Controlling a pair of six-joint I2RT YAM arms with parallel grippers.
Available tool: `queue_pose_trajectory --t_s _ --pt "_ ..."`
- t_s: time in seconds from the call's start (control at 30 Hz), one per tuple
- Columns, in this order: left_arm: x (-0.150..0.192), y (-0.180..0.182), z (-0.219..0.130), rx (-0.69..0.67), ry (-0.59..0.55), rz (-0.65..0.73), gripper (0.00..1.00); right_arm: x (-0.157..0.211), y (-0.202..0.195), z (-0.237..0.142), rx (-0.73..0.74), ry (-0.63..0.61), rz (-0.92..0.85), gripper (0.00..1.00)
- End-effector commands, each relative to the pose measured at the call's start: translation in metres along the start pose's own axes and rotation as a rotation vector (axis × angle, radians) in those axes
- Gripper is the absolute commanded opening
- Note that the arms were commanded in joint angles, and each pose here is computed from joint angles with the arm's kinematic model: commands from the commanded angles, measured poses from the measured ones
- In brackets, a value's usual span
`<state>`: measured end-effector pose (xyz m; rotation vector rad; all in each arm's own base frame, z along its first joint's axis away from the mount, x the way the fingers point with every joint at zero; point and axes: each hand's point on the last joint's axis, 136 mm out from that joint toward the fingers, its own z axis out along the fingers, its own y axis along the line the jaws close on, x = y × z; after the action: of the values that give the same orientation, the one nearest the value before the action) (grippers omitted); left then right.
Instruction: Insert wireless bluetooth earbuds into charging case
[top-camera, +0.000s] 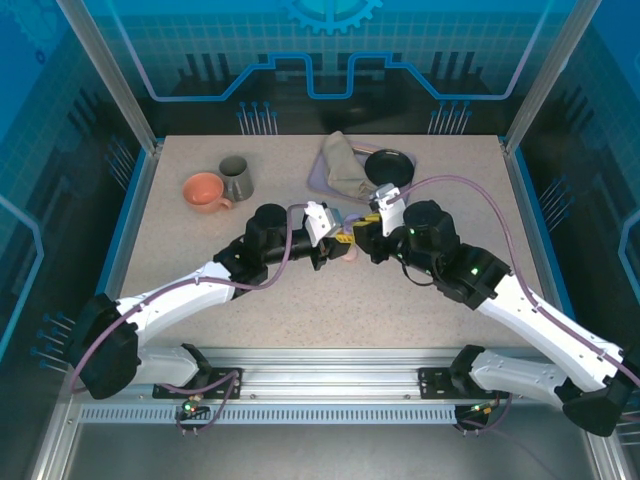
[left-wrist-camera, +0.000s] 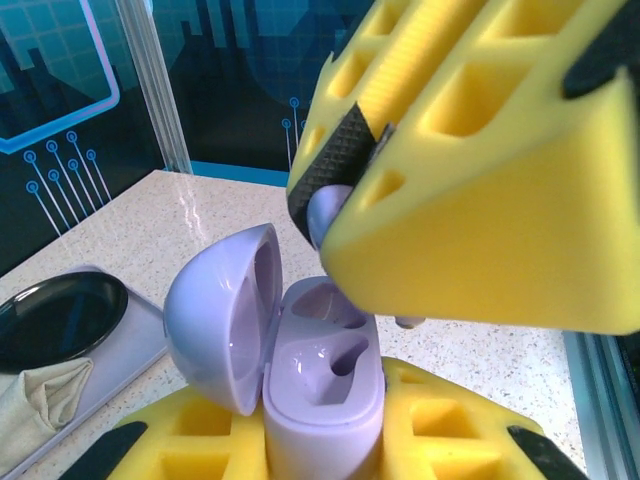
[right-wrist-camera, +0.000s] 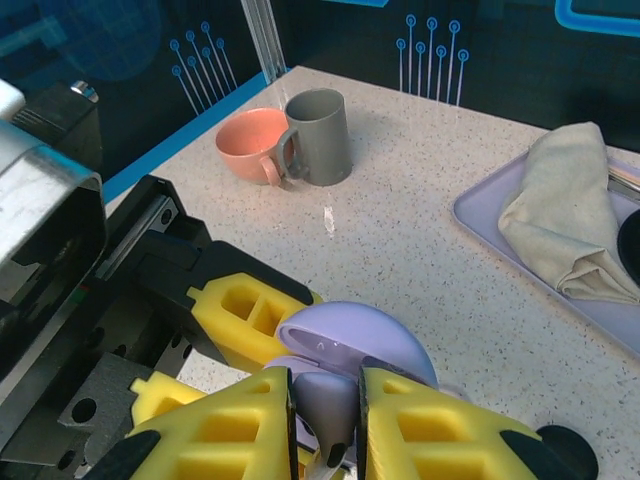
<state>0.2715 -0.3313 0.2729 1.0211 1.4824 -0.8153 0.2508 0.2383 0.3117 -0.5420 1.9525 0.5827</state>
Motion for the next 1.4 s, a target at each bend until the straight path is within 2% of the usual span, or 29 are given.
queue_pose_trajectory --t_s 0.0,0.83,1.37 --pt "-0.023 -0.007 -0.002 0.028 -0.052 0.001 0.00 -0.013 0.000 -0.003 -0.015 -0.060 0.028 0.21" --pt "-0.024 -0.008 0.000 0.042 -0.043 -0.011 0.00 -0.027 0.002 0.004 -0.014 -0.105 0.012 0.21" --pt "-0.028 -0.008 -0.001 0.045 -0.048 -0.017 0.00 -0.013 -0.006 0.012 0.024 -0.063 -0.019 0.21"
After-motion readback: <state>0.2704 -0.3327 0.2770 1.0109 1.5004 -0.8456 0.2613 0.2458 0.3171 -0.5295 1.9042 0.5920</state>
